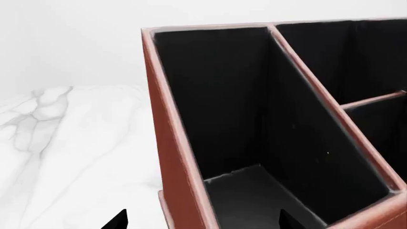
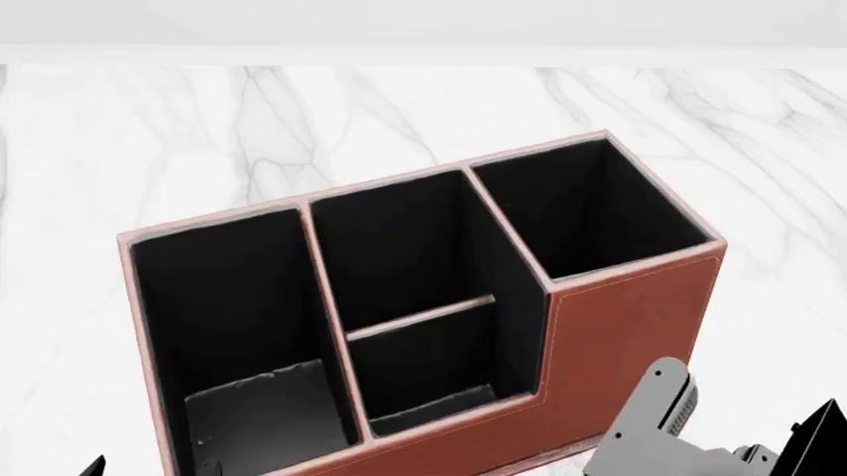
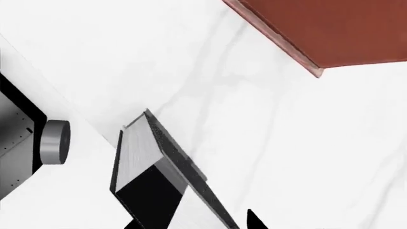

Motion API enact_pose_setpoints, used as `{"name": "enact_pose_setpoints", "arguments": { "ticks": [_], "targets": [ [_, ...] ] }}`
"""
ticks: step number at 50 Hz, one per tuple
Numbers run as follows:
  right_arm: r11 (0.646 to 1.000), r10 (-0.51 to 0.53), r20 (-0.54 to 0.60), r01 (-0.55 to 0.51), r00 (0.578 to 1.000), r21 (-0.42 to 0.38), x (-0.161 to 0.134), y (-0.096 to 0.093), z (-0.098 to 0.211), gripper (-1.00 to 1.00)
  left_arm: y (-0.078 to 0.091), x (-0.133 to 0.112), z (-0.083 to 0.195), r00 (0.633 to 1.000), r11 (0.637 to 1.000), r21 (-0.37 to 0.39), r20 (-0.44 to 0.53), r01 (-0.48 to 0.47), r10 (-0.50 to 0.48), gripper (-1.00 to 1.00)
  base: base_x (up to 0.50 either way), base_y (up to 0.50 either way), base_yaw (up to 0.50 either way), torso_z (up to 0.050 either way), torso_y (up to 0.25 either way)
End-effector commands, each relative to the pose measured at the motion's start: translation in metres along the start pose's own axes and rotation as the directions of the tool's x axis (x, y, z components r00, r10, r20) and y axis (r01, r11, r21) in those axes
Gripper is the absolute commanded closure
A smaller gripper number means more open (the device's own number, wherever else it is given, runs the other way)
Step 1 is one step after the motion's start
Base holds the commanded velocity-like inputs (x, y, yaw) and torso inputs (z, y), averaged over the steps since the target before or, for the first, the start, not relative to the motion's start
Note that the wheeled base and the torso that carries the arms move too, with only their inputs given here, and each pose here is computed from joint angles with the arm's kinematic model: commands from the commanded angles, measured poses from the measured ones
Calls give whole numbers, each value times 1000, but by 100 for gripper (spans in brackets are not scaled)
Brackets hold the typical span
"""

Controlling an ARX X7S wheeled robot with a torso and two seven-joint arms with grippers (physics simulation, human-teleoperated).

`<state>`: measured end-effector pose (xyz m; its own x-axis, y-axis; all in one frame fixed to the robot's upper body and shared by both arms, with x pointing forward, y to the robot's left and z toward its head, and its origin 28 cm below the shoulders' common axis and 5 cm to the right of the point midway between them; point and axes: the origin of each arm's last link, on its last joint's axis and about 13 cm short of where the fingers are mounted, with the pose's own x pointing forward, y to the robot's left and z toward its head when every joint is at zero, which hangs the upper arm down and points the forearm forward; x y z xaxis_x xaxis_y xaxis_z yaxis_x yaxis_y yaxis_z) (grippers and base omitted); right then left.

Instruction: Pick up the book and place it in the left compartment of the caddy.

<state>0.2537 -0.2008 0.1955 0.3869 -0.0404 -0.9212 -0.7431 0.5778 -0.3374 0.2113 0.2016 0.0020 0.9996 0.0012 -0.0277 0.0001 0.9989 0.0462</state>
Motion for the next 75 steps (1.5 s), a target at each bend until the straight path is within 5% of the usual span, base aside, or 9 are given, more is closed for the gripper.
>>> {"name": "enact_pose_setpoints", "arguments": {
  "ticks": [1,17,24,43,56,75],
  "targets": [
    [998,64,-19,-64,998,-6,10,8,-3,100,0,0,0,1000,1000,0,0,0,0,-100,0,0,0,0,0],
    [995,95,22,-95,995,-21,20,13,2,100,0,0,0,1000,1000,-1,1,-1,1,-100,0,0,0,0,0],
    [997,17,215,-32,976,65,16,6,18,100,0,0,0,1000,1000,-2,2,-4,4,-100,0,0,2,-2,0],
    [986,20,261,-62,965,154,10,5,23,100,0,0,1,1000,1000,-5,2,-5,5,-100,1,0,2,-1,0],
    [951,-100,335,-9,937,308,-35,-11,42,100,0,0,0,1000,1000,-6,1,-6,6,-100,0,0,0,0,0],
    [938,-200,404,56,893,342,-95,-26,72,100,0,1,1,1000,1000,-9,-3,-6,6,-100,0,0,0,0,0]
  ]
}}
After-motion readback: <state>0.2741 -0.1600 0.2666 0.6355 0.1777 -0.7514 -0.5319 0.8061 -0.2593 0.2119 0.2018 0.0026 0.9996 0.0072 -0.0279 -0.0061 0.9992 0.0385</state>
